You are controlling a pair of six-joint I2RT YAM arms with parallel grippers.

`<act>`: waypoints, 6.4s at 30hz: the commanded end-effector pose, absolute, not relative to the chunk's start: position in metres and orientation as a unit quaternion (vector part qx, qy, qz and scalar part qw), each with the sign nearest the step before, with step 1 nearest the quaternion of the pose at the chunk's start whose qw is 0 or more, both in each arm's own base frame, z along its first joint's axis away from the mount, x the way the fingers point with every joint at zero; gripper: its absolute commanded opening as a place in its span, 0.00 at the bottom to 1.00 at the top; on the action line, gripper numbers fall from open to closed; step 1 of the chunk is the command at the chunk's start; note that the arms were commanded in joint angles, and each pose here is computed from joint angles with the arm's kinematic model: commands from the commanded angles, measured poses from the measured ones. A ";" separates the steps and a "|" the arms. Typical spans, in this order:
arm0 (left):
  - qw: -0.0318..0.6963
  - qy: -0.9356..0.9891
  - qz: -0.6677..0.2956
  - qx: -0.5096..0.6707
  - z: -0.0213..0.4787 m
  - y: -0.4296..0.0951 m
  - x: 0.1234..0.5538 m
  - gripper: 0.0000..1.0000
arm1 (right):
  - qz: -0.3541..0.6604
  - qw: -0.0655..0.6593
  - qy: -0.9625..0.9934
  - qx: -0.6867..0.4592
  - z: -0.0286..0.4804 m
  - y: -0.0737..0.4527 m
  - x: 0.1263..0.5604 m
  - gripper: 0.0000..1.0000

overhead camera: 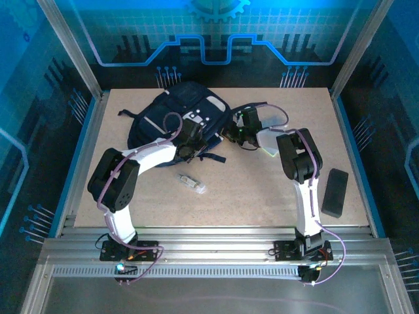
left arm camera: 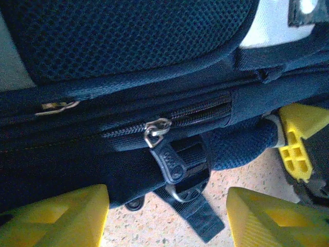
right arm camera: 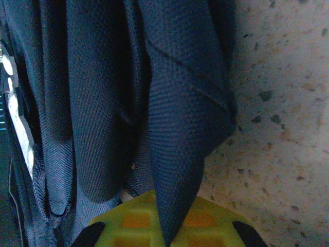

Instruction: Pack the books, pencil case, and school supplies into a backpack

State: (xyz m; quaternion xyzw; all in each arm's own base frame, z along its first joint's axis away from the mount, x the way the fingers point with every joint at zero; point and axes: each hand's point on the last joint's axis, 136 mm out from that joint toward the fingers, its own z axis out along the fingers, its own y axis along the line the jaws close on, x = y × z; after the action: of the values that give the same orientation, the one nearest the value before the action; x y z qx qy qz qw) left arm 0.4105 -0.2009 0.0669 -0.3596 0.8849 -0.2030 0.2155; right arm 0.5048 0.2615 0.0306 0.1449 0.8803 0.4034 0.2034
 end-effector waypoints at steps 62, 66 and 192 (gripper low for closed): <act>0.183 0.946 -0.223 -0.151 0.141 -0.148 0.352 0.00 | 0.402 0.217 0.876 0.158 0.105 0.240 0.541 0.64; 0.217 0.928 -0.268 -0.140 0.166 -0.174 0.375 0.00 | 0.415 0.187 0.877 0.152 0.131 0.238 0.504 0.74; 0.257 0.943 -0.029 -0.210 0.080 -0.022 0.391 0.00 | 0.418 0.187 0.885 0.087 0.149 0.246 0.445 0.00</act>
State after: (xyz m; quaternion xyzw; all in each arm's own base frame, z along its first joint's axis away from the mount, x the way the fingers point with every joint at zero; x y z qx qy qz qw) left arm 0.3741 -0.1325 0.0966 -0.0900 0.9495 -0.2009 0.2235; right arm 0.4291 0.2757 0.1403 0.1114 0.8705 0.4541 0.1537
